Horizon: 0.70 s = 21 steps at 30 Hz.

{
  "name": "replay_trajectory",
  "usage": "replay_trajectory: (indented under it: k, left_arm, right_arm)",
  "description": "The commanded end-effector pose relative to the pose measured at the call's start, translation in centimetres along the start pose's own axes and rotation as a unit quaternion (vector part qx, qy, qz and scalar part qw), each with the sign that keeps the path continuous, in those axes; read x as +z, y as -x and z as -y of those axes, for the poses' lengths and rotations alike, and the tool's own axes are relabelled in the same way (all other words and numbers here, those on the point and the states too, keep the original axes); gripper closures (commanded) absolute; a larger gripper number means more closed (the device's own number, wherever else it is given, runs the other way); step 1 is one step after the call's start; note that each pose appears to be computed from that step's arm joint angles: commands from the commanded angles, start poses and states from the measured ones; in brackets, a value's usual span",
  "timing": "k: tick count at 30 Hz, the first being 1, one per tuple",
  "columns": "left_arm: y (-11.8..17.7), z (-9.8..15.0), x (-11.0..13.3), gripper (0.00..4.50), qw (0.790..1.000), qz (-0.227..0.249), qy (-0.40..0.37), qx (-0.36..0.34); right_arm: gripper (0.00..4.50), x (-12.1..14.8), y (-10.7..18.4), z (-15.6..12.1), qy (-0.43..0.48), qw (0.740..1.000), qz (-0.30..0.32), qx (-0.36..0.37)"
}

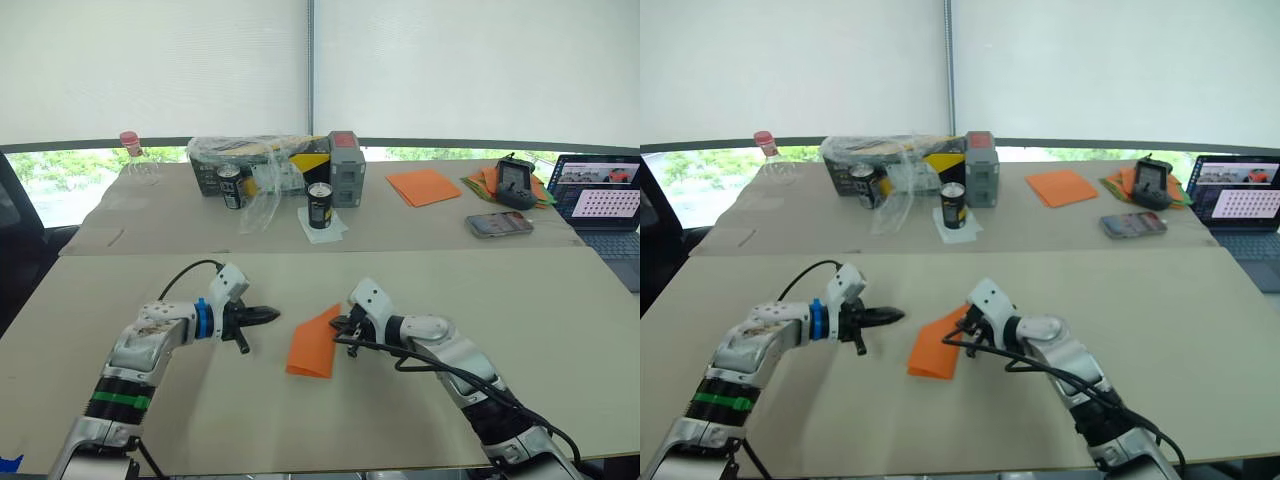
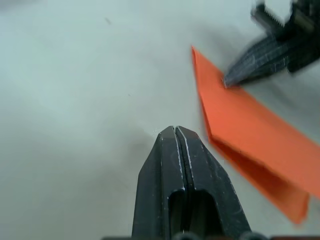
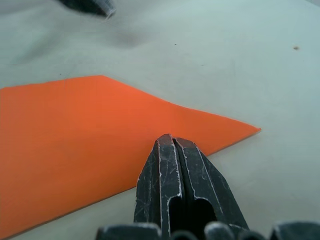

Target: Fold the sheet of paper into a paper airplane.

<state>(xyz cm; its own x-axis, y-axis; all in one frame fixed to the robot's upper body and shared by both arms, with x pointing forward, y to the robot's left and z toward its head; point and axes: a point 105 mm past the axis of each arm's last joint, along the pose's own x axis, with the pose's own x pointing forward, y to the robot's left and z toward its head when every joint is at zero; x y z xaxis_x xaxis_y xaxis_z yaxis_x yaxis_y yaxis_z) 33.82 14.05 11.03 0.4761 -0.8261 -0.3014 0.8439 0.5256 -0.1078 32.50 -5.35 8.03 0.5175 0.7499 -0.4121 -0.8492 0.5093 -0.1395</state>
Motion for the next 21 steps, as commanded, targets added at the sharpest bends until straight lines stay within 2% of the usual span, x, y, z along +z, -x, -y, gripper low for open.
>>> replay_trajectory:
  k: [1,3,6,9,11,15,18,21]
  left_arm:
    - [-1.9,1.5,1.9,4.47,0.999,0.038,-0.011,-0.034]
    - [-3.3,2.6,2.1,4.47,0.997,0.042,-0.014,-0.058]
    - [-5.6,4.2,0.6,4.47,0.995,-0.008,-0.061,-0.08]
    - [-6.6,4.4,-0.6,4.47,0.992,-0.041,-0.095,-0.076]
    - [-6.7,4.7,-0.8,4.47,0.991,-0.034,-0.099,-0.086]
    - [-6.5,5.4,-2.4,4.47,0.989,-0.049,-0.091,-0.107]
    - [-6.3,4.9,-2.7,4.47,0.99,-0.054,-0.093,-0.096]
    - [-6.1,4.9,-2.9,4.47,0.99,-0.055,-0.091,-0.094]
  right_arm:
    - [4.5,-2.3,-0.3,-1.3,-0.015,0.999,-0.034,0.018]
    - [4.5,-2.4,-0.1,-1.5,-0.016,0.999,-0.033,0.016]
    - [4.5,-2.4,0.3,-1.6,-0.02,0.999,-0.026,0.008]
    - [4.5,-2.3,0.7,-1.5,-0.025,1.0,-0.017,-0.003]
    - [4.5,-2.3,1.0,-1.5,-0.024,1.0,-0.018,-0.004]
    - [4.5,-0.9,1.5,-1.0,-0.035,0.999,0.016,-0.017]
    - [4.5,1.6,2.3,0.4,-0.026,0.996,0.075,-0.046]
    - [4.5,2.6,2.7,1.8,-0.001,0.994,0.087,-0.069]
